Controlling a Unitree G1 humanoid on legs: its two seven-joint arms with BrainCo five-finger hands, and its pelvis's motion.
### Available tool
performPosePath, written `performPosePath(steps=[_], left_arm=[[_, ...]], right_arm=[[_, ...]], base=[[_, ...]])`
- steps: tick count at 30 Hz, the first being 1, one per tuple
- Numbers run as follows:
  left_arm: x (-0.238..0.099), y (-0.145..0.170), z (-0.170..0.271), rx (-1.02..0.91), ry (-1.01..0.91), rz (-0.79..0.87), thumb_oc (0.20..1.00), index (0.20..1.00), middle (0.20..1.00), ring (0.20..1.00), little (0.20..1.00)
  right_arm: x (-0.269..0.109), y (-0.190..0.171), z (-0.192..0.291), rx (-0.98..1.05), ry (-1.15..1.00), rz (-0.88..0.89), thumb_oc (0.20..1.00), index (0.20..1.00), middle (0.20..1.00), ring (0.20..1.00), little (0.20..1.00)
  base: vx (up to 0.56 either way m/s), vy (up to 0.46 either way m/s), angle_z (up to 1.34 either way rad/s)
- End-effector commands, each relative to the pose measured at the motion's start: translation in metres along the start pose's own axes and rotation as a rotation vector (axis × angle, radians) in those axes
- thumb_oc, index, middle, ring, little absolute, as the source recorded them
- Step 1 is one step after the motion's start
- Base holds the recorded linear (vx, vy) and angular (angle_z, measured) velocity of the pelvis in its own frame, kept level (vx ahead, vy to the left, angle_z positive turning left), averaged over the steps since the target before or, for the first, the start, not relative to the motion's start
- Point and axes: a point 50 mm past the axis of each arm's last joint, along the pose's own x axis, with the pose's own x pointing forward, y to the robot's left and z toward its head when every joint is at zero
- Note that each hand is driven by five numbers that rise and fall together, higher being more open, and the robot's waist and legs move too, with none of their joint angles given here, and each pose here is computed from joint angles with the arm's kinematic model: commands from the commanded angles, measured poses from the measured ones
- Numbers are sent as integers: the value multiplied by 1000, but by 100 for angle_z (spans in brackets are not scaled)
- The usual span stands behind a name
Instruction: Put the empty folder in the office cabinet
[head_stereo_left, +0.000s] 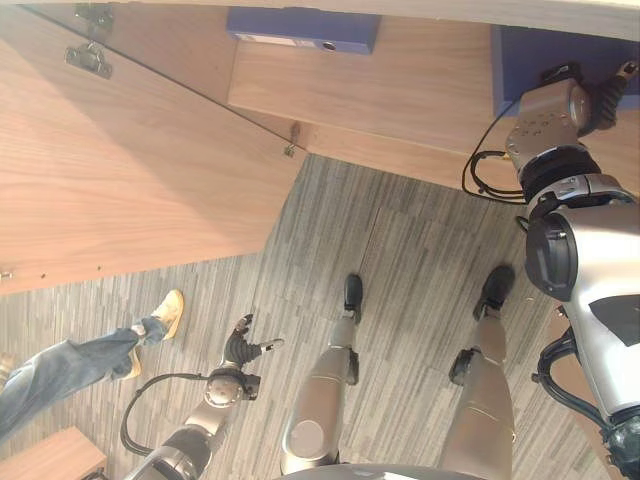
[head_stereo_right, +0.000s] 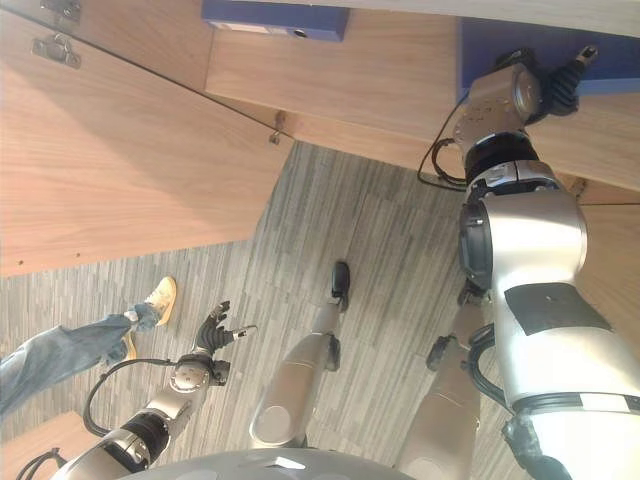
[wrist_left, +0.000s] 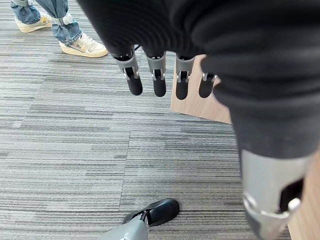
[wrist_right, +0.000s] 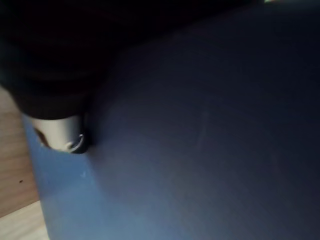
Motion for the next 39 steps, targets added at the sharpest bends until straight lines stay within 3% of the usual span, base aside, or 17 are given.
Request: performPosePath(steps=[1,9,25,39], left_arm=[[0,12,-1,24,9,48,1000,1000,1000,1000,1000],[0,14,-4,14,26,67,1000,1000,1000,1000,1000],[-1,10,1,5,-4,35,1000,1000,1000,1000,1000],[-1,14,-4,-7,26,53,1000,1000,1000,1000,1000]], right_arm=[[-10,32,43,147,-125,55,200,200,200,200,200],[-19,40,36,144,-108,73,200,200,200,200,200],[9,21,96,233,-236,-14,200,200,200,200,200],[-10,46,74,58,-245,136,200,200,200,200,200]], base=[[0,0,0],[0,0,0],[35,-33,2],[7,-10,1]])
